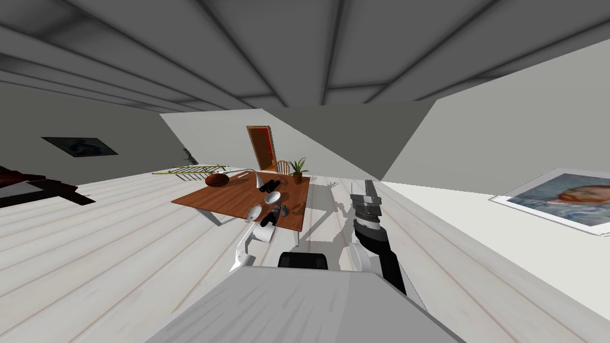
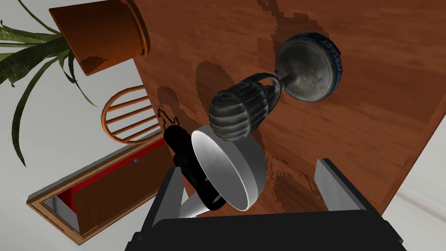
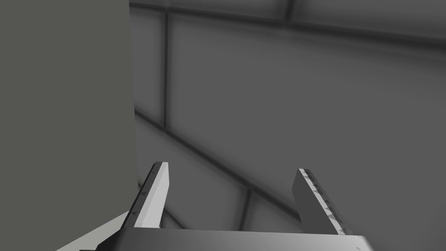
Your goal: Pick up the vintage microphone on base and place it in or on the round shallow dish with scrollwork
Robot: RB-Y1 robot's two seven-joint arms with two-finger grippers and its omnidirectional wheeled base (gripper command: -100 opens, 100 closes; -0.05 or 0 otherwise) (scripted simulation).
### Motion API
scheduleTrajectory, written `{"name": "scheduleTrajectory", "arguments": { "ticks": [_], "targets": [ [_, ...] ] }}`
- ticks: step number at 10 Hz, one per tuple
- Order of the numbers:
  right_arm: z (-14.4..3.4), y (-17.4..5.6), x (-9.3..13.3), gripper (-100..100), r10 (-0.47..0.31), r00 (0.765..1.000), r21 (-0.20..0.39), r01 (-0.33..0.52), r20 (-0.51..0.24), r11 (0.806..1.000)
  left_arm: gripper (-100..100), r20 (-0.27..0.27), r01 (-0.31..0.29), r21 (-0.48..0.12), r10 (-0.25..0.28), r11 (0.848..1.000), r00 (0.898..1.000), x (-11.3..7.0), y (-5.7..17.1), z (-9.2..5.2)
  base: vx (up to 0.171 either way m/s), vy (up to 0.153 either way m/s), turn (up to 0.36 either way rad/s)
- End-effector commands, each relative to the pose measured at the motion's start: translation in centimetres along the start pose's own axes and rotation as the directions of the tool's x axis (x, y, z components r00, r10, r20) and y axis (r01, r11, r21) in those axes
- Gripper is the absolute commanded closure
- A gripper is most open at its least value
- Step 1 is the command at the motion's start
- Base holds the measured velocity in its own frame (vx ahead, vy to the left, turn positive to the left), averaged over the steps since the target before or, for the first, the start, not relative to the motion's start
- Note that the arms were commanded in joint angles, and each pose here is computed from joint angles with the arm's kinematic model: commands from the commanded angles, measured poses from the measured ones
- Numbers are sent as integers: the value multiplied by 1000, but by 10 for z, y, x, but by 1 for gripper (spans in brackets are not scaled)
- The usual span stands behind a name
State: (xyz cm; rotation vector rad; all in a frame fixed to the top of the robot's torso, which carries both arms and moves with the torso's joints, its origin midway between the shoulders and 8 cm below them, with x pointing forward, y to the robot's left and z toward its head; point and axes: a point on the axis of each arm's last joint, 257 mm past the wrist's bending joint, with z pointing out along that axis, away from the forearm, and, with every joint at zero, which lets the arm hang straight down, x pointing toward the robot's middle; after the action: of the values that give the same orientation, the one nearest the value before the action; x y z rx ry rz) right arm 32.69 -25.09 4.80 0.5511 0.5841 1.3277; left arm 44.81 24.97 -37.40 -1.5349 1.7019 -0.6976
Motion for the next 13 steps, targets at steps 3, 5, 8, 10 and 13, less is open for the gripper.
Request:
{"name": "scheduleTrajectory", "arguments": {
  "ticks": [3, 5, 8, 10, 13],
  "targets": [
    [0, 0, 0, 0, 0, 1000, 0, 0, 0, 1000, -100, -23, 16, -60, -17, 998, 1000, 18, 3, 9, 18, 14, -18],
    [0, 0, 0, 0, 0, 1000, 0, 0, 0, 1000, -100, -29, 21, -65, -23, 998, 999, 23, 2, 9, 24, 11, -17],
    [0, 0, 0, 0, 0, 1000, 0, 0, 0, 1000, -100, -9, 34, -71, -34, 997, 999, 11, -1, 25, -33, -1, -81],
    [0, 0, 0, 0, 0, 1000, 0, 0, 0, 1000, -100, 4, 43, -73, -43, 996, 999, 2, -3, 36, -52, 0, -79],
    [0, 0, 0, 0, 0, 1000, 0, 0, 0, 1000, -100, 23, 61, -75, -59, 995, 998, -11, -6, 50, -47, -5, -80]
  ]
}}
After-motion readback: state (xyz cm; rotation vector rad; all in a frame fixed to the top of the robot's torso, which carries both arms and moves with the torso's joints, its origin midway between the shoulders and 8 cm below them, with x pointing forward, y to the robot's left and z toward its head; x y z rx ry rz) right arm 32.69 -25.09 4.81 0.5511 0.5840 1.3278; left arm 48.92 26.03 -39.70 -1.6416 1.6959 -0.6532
